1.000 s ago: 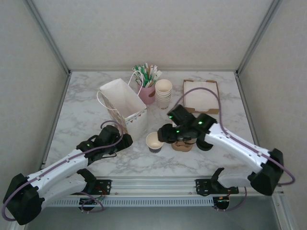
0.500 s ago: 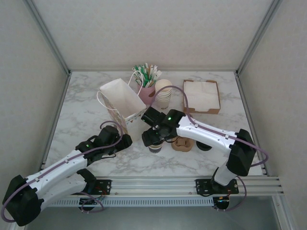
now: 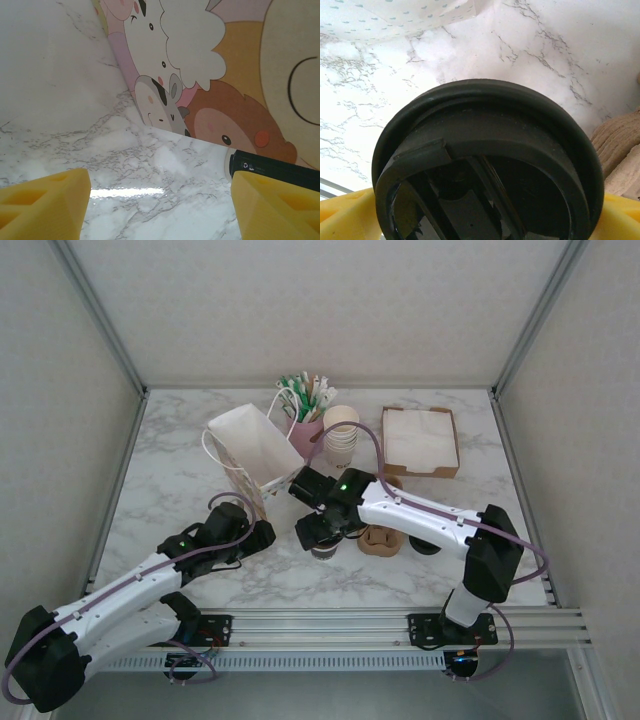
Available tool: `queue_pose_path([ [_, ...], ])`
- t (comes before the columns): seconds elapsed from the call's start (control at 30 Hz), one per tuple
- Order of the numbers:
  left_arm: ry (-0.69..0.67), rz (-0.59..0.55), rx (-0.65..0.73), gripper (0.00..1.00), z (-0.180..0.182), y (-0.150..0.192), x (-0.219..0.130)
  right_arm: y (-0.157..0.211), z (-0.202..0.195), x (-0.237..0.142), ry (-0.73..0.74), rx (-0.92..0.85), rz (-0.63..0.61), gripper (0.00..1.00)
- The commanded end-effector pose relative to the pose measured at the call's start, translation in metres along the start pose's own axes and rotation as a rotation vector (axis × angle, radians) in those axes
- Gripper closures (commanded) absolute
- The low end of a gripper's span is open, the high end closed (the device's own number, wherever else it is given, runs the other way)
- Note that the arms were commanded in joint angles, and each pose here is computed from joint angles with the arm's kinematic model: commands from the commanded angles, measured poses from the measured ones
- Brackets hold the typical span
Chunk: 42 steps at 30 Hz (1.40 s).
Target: Pack the takeout coffee
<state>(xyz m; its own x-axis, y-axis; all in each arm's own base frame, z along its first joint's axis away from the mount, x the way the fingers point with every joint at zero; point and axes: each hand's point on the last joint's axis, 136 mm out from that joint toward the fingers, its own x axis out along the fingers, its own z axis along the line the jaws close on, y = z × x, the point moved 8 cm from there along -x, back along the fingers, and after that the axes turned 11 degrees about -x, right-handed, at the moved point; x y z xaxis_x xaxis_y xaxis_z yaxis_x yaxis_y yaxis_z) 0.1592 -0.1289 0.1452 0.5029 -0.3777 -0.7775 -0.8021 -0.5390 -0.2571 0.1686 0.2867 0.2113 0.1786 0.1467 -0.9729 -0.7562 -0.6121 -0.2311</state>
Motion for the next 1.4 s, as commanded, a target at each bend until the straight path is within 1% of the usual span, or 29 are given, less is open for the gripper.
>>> queue_pose_path([
  [0.0, 0.006, -0.022, -0.001, 0.26, -0.006, -0.003, -0.006, -0.002, 0.005, -0.002, 0.017, -0.027, 0.004, 0.05],
  [0.4, 0.0, -0.02, -0.002, 0.26, -0.005, -0.002, -0.004, -0.002, 0.004, -0.001, 0.024, -0.017, 0.009, 0.03],
  [0.7, 0.005, -0.021, -0.001, 0.26, -0.006, -0.003, -0.005, -0.004, 0.003, -0.017, 0.013, 0.004, -0.037, 0.01],
  [0.87, 0.005, -0.021, 0.0, 0.26, -0.005, -0.002, -0.005, -0.003, -0.003, -0.015, 0.076, 0.02, -0.029, 0.01],
  [1.0, 0.002, -0.02, 0.002, 0.26, -0.005, -0.002, -0.005, -0.005, -0.005, -0.012, 0.116, 0.027, -0.017, 0.03],
  [1.23, 0.004, -0.02, 0.001, 0.26, -0.006, -0.002, -0.005, -0.009, -0.002, -0.014, 0.085, 0.022, -0.051, 0.04],
  [1.37, 0.006, -0.021, 0.001, 0.26, -0.006, -0.003, -0.005, -0.008, -0.002, -0.011, 0.084, 0.02, -0.053, 0.08],
])
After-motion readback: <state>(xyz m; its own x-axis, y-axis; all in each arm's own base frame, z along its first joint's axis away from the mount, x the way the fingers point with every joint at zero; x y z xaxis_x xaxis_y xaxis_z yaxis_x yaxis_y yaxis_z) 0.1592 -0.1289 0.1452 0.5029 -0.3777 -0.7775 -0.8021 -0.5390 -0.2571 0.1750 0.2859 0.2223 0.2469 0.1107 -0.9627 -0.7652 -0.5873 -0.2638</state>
